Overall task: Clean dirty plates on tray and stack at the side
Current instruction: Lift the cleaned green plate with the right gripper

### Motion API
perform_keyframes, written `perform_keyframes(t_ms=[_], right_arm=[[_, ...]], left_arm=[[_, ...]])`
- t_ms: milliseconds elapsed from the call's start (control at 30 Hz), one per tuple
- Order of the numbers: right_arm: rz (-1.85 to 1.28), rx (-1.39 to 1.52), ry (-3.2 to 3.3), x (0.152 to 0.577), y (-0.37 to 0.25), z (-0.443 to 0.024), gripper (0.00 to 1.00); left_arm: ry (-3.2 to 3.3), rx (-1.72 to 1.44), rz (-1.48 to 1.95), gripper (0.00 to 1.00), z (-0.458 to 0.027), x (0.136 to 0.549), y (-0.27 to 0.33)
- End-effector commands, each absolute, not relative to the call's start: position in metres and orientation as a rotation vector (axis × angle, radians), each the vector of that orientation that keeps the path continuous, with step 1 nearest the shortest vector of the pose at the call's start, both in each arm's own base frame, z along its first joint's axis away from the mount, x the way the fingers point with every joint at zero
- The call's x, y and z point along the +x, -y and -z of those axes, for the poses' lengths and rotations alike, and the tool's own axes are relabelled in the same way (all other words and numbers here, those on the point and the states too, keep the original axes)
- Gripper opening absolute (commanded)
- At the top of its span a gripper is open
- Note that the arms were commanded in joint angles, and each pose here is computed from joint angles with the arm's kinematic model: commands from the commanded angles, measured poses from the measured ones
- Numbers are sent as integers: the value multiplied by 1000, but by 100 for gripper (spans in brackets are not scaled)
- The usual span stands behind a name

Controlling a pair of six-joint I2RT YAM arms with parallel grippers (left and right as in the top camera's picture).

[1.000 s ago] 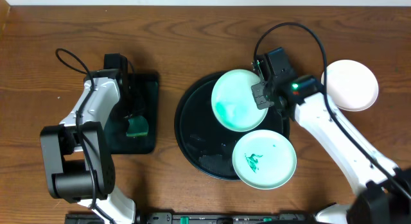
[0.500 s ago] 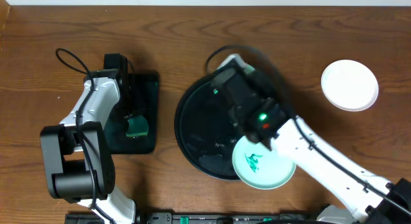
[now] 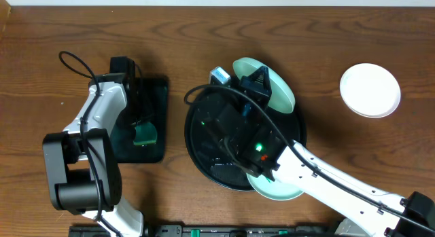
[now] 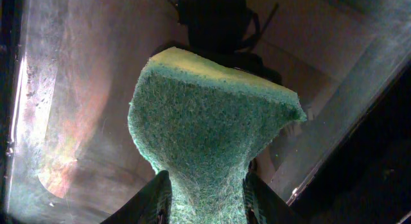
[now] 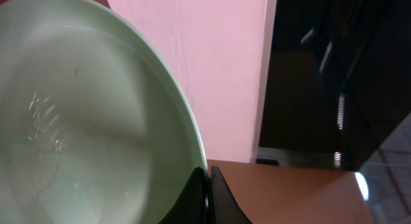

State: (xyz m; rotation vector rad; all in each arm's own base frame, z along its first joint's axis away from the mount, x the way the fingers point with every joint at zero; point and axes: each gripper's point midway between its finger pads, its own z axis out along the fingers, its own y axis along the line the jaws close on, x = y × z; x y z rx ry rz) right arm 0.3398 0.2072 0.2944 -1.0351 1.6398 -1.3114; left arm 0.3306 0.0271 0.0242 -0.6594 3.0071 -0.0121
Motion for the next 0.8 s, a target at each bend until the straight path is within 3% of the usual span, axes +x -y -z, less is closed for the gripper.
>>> perform_keyframes(t_ms=[0,167,300,467,600,767], right_arm=[[1377,-1045,-1612,333,-204,-306,1],[1536,-1019,-1628,341,-187,-304,1],[1365,-1019,-1667,351,-197,-288,1],[1547,-962,-1685,355,-175,-286,1],[1372,-1002,-1716,363,-188,-270,1],[1442,-930,-1682,354,-192,-282,1]], left_arm=[[-2987,-639,26,38,-31,337,-26],[-2986,-639,26,38,-31,338,-26],[-2985,-639,27,38,-31,338,-26],[-2991,-640,26,38,-31,336,-26],[-2982,-638,27,38,-31,339,-27],[-2987,-639,26,38,-31,337,-26]])
